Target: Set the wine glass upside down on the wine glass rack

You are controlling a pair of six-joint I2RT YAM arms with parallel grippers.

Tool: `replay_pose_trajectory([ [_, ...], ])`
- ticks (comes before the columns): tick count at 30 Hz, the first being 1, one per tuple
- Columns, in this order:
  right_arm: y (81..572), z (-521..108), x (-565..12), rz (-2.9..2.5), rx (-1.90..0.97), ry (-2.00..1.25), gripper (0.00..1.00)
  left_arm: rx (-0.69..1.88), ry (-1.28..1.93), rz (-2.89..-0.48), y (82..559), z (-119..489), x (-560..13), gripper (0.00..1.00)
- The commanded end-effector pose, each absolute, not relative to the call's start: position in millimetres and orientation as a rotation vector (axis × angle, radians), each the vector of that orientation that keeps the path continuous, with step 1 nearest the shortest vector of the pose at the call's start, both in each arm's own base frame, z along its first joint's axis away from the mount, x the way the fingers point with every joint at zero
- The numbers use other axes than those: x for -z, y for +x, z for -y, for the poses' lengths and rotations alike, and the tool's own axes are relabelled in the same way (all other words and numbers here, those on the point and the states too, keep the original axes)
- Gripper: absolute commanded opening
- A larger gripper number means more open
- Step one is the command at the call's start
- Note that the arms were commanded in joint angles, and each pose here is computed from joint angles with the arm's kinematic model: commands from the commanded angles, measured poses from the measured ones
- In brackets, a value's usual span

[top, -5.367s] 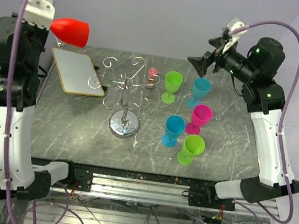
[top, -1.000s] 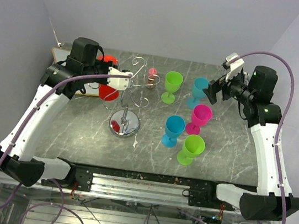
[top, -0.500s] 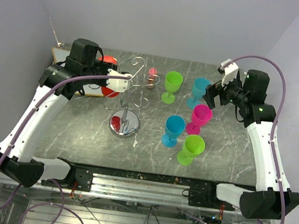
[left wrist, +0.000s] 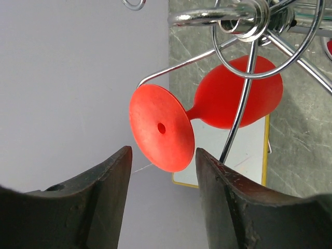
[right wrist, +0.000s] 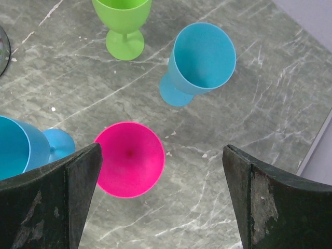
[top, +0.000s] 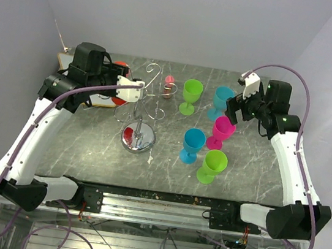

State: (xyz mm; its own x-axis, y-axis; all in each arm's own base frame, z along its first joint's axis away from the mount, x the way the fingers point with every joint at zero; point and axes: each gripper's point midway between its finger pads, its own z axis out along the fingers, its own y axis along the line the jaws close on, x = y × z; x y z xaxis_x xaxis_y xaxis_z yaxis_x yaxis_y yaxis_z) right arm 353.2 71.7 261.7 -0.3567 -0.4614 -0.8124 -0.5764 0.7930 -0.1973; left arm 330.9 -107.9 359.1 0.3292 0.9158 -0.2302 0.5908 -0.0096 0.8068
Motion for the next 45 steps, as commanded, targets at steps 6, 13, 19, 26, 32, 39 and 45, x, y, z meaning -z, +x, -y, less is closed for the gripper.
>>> replay_pose_trajectory([
  [6,357.1,-63.6,-248.0,-2.064,-0.117,-0.738,1.0,-0.48,1.675,-1.376,317.6,99.7,-377.3,0.65],
  [13,362.3,-52.3,-235.9,-2.111,-0.056,-0.691,1.0,-0.5,1.676,-1.376,311.8,94.6,-386.4,0.69],
  [19,360.6,-48.1,-216.4,-2.183,-0.047,-0.687,0.9,-0.508,1.684,-1.382,303.6,89.6,-391.2,0.71],
  [26,350.4,-50.5,-189.3,-2.296,-0.099,-0.725,0.69,-0.522,1.699,-1.406,291.3,80.5,-390.8,0.84],
  [32,347.4,-51.7,-173.9,-2.362,-0.128,-0.736,0.51,-0.548,1.686,-1.416,284.9,73.5,-395.4,0.84],
  [39,349.1,-53.4,-162.6,-2.414,-0.157,-0.746,0.34,-0.566,1.681,-1.42,279.6,68.6,-398.0,0.83],
  [45,354.0,-54.0,-164.4,-2.419,-0.158,-0.747,0.15,-0.555,1.65,-1.422,275.0,67.6,-404.3,0.84],
])
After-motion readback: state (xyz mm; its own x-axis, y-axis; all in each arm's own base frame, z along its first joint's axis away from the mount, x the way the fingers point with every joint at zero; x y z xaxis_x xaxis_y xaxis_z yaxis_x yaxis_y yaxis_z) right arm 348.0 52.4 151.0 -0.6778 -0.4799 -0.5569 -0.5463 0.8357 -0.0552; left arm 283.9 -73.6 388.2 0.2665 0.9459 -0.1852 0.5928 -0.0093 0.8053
